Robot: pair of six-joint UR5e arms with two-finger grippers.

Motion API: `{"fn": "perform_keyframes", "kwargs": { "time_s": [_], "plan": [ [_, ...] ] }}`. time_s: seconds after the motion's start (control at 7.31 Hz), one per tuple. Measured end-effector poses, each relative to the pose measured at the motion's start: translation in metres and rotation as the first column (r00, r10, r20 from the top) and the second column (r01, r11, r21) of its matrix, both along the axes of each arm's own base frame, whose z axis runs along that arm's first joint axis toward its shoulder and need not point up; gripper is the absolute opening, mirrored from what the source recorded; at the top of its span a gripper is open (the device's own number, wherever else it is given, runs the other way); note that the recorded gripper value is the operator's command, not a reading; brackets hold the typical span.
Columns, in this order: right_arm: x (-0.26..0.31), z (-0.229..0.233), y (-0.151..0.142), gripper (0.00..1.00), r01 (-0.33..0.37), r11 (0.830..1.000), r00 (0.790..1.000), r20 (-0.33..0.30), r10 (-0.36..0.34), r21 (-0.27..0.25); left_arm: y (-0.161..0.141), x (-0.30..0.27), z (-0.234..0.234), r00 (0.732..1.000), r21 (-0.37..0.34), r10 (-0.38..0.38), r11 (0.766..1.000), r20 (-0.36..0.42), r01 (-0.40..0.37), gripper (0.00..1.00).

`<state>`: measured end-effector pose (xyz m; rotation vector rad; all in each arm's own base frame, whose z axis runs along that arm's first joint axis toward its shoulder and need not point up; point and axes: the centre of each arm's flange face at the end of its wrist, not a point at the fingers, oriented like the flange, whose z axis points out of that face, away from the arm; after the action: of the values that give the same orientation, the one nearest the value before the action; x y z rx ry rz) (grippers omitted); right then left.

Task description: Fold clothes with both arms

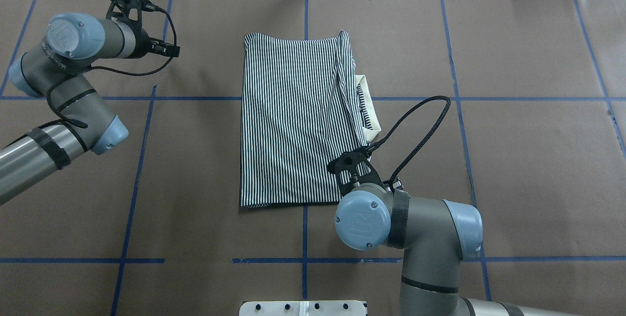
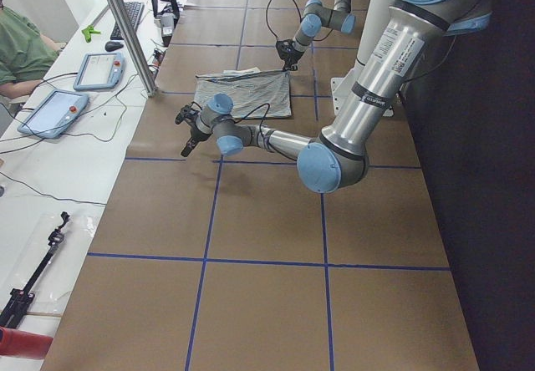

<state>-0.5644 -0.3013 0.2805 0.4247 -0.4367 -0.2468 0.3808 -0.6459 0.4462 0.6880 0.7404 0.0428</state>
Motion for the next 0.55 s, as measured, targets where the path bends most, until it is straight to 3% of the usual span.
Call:
{"fn": "perform_keyframes", "kwargs": {
  "time_s": [0.27,0.55],
  "plan": [
    [0.013,-0.006,-0.005,1.0,-0.024,1.0,0.999,0.046,0.024,-0.002,0.005,0.002,-0.012,0.999,-0.001,0.039,0.999,-0.034,-0.039,1.0],
    [0.045,-0.005,-0.011,1.0,-0.033,0.999,0.98,0.194,0.031,0.004,0.019,0.001,-0.036,0.99,-0.051,0.057,0.997,-0.133,-0.064,1.0]
  ]
}}
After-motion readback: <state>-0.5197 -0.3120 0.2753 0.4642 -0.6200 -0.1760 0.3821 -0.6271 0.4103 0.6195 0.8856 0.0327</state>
